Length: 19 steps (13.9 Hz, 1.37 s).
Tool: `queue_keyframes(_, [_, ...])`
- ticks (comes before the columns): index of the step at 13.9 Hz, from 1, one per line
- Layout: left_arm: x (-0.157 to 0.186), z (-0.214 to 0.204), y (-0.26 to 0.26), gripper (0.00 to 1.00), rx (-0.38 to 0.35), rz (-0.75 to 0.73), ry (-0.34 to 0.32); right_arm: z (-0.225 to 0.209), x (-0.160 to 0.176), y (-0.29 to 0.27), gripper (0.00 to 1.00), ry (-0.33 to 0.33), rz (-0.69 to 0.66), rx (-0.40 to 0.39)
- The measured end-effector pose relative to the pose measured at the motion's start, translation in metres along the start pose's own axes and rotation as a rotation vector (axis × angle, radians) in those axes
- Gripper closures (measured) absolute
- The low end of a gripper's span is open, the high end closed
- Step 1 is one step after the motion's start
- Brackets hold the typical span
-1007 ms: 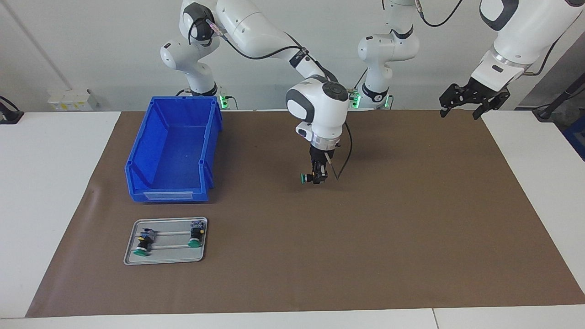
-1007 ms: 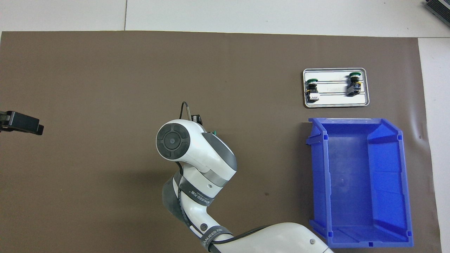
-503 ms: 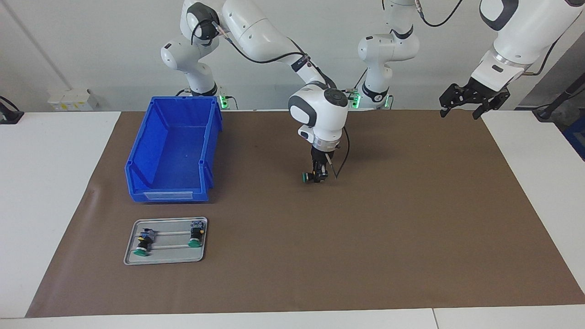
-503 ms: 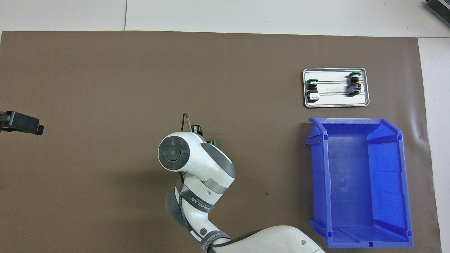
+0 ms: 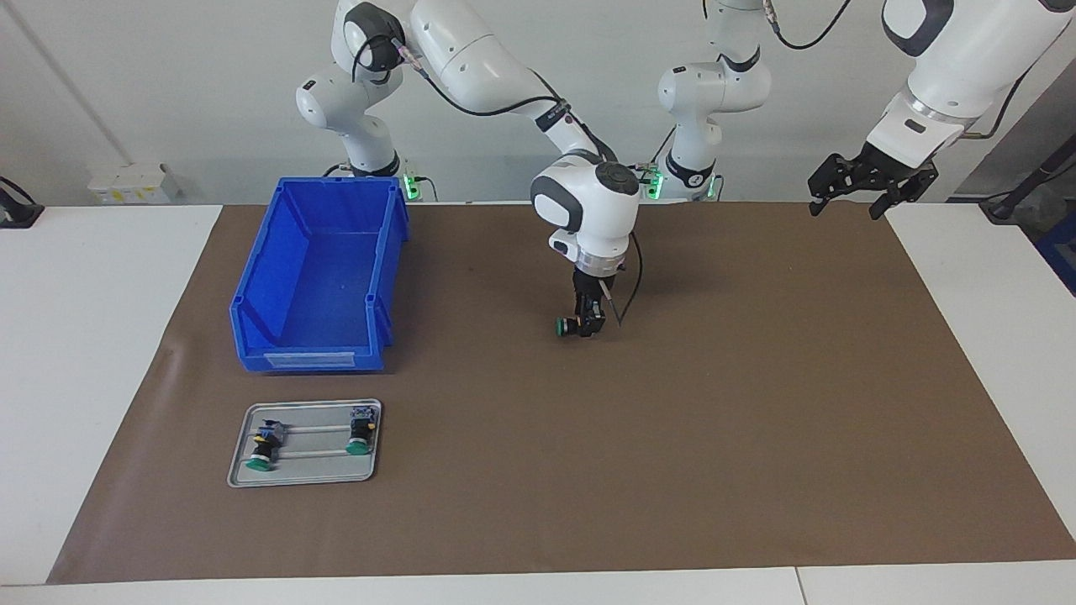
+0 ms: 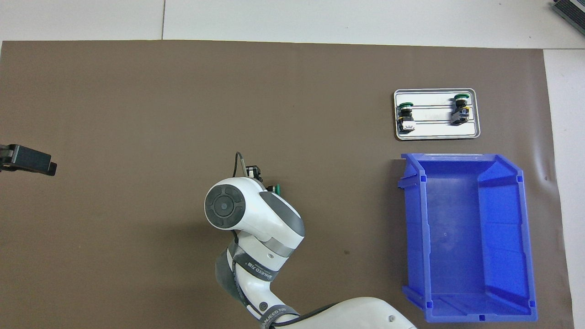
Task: Place and press button with both arms
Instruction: 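Release the item and retract the right gripper while the left gripper approaches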
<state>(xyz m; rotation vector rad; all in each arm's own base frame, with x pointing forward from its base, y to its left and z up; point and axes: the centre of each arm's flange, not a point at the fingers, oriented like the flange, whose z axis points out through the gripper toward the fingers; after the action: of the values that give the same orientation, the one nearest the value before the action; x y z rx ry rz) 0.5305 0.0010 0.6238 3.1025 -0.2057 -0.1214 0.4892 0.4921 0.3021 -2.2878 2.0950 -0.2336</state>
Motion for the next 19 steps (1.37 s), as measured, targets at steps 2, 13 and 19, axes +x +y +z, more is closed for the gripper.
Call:
queue_keyframes(2, [0.000,0.000,0.000,0.00,0.000,0.000,0.000,-0.006,0.000,-0.001,0.06,0.011,-0.021,0.025])
queue_keyframes(13, [0.013,-0.003,0.046,0.00,0.015,0.097,0.072,-0.137,0.227,-0.113,0.00,-0.029,-0.549,0.093])
queue_keyframes(19, [0.026,0.014,0.103,0.00,0.046,0.510,0.144,-0.174,0.379,-0.126,0.00,-0.004,-0.942,0.037])
